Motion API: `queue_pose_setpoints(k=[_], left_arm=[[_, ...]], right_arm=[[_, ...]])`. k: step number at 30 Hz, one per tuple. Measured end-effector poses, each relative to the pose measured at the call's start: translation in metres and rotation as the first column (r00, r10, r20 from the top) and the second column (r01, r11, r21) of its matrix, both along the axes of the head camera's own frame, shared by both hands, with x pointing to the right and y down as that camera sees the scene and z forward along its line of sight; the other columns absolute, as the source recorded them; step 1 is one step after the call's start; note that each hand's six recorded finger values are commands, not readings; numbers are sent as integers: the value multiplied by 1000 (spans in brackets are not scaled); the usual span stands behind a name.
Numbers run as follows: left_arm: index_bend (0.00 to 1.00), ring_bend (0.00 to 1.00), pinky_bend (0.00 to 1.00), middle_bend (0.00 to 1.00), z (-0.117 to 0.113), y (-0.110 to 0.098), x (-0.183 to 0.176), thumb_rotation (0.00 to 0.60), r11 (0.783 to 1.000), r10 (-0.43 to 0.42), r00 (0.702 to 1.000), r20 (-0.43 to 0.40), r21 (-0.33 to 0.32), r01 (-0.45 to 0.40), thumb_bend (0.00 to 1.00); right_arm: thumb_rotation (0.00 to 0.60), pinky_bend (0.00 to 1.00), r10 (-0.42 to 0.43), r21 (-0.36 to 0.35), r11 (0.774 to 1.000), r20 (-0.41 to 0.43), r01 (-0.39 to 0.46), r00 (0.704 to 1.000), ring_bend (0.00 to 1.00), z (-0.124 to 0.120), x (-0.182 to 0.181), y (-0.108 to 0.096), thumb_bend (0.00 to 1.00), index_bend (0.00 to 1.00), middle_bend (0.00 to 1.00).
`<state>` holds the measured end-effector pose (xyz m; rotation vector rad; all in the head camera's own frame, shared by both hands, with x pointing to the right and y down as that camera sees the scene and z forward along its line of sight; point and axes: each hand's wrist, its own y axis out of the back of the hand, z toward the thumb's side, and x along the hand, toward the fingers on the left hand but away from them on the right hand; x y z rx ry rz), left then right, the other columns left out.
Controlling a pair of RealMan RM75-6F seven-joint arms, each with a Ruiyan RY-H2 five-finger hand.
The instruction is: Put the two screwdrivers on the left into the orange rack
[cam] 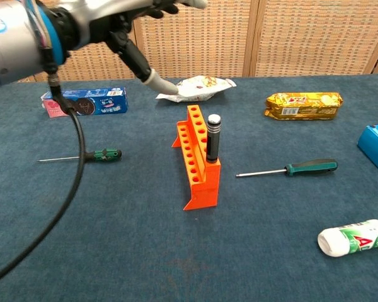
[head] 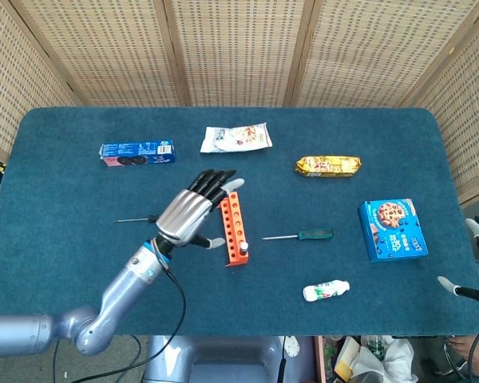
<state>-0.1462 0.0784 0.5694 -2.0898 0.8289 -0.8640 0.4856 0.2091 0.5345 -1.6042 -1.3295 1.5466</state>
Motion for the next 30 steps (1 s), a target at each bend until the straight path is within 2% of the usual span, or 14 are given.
queue_pose_setpoints(k=[3, 5, 8, 10, 18, 24, 30], left_arm=[[138, 0, 0, 0, 7, -9, -43, 600, 998, -58, 994, 90, 10, 58, 0], [259, 0, 0, 0, 15, -11, -64, 600, 996, -90, 986, 137, 2, 91, 35], [347, 0, 0, 0, 32, -15, -88, 600, 992, -124, 972, 197, -10, 128, 139], [375, 0, 0, 0, 44, -17, -104, 600, 988, -147, 961, 235, -15, 155, 171], [382, 0, 0, 0, 91, -16, -137, 600, 968, -203, 925, 321, -73, 238, 187], [384, 0, 0, 0, 123, -6, -138, 600, 957, -202, 913, 354, -128, 261, 193], [427, 0, 0, 0, 148, 0, -136, 600, 942, -211, 906, 367, -172, 288, 226]], right_arm=[[600, 0, -7, -1, 1000, 0, 7, 1000, 0, 0, -3, 1, 0, 0, 0], [600, 0, -9, -2, 1000, -2, 9, 1000, 0, 0, -4, 1, 0, 0, 0], [600, 0, -12, -2, 1000, -6, 11, 1000, 0, 1, -5, 2, 0, 0, 0], [600, 0, -12, -3, 1000, -8, 12, 1000, 0, 1, -5, 2, 0, 0, 0], [600, 0, -10, -12, 1000, -13, 10, 1000, 0, 3, -5, 2, 0, 0, 0], [600, 0, -3, -15, 1000, -10, 3, 1000, 0, 4, -3, 1, 0, 0, 0], [600, 0, -3, -18, 1000, -6, 3, 1000, 0, 4, -2, 1, 0, 0, 0]])
